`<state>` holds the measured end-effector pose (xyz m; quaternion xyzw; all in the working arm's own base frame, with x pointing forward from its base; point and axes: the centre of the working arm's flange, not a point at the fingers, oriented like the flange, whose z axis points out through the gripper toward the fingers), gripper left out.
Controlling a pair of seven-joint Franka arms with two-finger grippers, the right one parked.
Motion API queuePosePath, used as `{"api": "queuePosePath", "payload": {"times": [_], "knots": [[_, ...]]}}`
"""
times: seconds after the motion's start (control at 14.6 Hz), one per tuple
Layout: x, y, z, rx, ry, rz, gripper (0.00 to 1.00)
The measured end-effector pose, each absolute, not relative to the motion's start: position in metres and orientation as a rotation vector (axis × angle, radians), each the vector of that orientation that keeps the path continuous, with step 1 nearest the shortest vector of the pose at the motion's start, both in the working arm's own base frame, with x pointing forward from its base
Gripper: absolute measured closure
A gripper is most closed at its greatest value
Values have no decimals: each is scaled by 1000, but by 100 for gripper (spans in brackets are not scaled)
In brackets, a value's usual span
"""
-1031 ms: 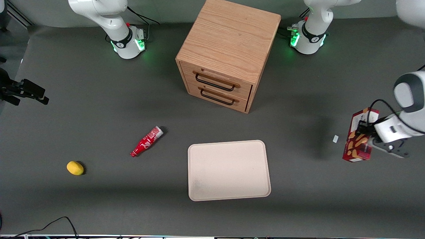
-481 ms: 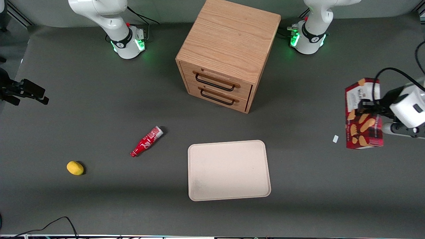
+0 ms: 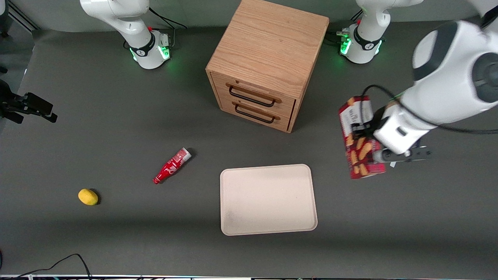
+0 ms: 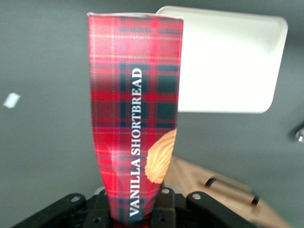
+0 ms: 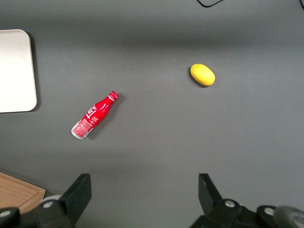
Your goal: Place red cookie box on tray
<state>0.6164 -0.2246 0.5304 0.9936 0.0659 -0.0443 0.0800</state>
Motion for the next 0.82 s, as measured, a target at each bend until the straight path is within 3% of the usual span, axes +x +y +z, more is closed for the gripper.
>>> {"api": "queuePosePath", "payload": {"times": [0.55,0.82], "knots": [[672,-305,306,3023,227,118,74],[675,-308,257,3040,187,141,74]]}}
